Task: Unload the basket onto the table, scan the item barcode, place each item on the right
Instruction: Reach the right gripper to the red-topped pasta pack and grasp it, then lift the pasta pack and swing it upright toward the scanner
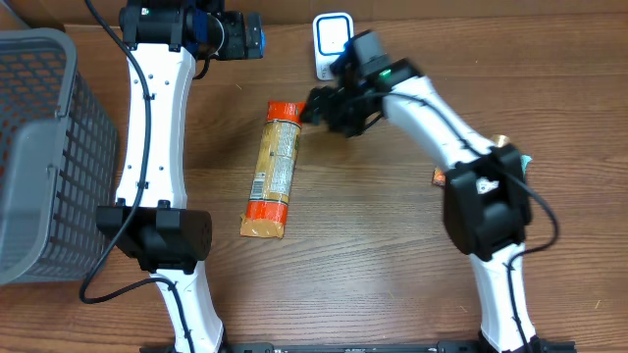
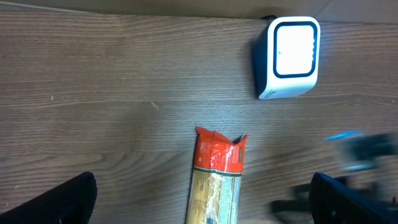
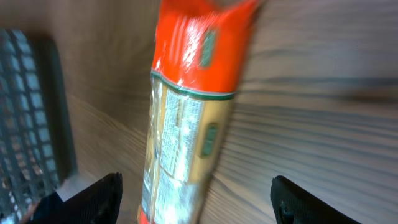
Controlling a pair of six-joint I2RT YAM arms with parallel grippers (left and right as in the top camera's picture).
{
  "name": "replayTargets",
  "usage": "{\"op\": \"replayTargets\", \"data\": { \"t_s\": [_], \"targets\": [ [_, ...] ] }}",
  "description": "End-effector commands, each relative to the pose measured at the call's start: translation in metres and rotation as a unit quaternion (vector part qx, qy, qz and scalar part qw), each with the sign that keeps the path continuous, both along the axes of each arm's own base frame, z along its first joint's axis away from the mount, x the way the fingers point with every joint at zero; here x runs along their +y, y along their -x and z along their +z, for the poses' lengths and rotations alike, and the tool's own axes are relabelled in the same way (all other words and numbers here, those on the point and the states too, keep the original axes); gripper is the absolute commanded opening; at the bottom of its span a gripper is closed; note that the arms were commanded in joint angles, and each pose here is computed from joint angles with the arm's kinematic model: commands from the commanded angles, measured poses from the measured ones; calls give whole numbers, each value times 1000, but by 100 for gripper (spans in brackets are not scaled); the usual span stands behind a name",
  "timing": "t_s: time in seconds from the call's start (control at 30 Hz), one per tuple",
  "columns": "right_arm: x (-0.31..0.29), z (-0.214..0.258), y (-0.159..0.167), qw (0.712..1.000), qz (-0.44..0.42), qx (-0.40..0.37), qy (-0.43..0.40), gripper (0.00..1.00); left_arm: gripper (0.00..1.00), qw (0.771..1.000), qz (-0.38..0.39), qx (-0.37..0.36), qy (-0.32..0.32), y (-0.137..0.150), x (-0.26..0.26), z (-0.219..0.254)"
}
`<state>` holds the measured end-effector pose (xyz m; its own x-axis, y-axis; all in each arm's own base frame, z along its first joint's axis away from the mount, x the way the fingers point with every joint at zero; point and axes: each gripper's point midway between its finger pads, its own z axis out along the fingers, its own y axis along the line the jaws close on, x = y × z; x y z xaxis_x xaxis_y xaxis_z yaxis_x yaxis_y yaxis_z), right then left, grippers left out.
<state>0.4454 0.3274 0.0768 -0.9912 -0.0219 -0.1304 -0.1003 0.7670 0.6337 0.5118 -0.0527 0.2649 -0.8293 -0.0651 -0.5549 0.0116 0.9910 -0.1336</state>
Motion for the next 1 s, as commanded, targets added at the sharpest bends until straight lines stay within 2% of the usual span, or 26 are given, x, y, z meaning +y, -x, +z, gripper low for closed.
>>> {"op": "replayTargets", "data": {
  "t_s": [0.0, 0.17, 0.23, 0.3, 0.5, 0.6, 0.63, 0.8, 0.97],
  "targets": [
    [26, -27, 17, 999, 13, 35, -9, 77, 100, 1000, -4, -3, -4, -1, 0, 1],
    [58, -55, 53, 997, 57, 53, 13, 74, 99, 1000, -4, -3, -4, -1, 0, 1],
    [60, -62, 58, 996, 60, 57, 24, 73, 100, 1000, -4, -3, -4, -1, 0, 1],
    [59, -66, 60, 996, 54, 68, 26, 66, 100, 1000, -4, -3, -4, -1, 0, 1],
    [53, -71, 59, 995, 34, 88, 31, 35, 100, 1000, -4, -3, -4, -1, 0, 1],
    [50, -71, 57, 995, 31, 90, 31, 7, 100, 1000, -4, -3, -4, -1, 0, 1],
    [47, -70, 55, 995, 29, 93, 30, 4, 100, 1000, -4, -3, -4, -1, 0, 1],
    [25, -50, 45, 993, 60, 98, -10, 4, 99, 1000, -4, -3, -4, -1, 0, 1],
    [-14, -30, 28, 992, 103, 64, -26, 6, 100, 1000, -4, -3, -4, -1, 0, 1]
  ]
}}
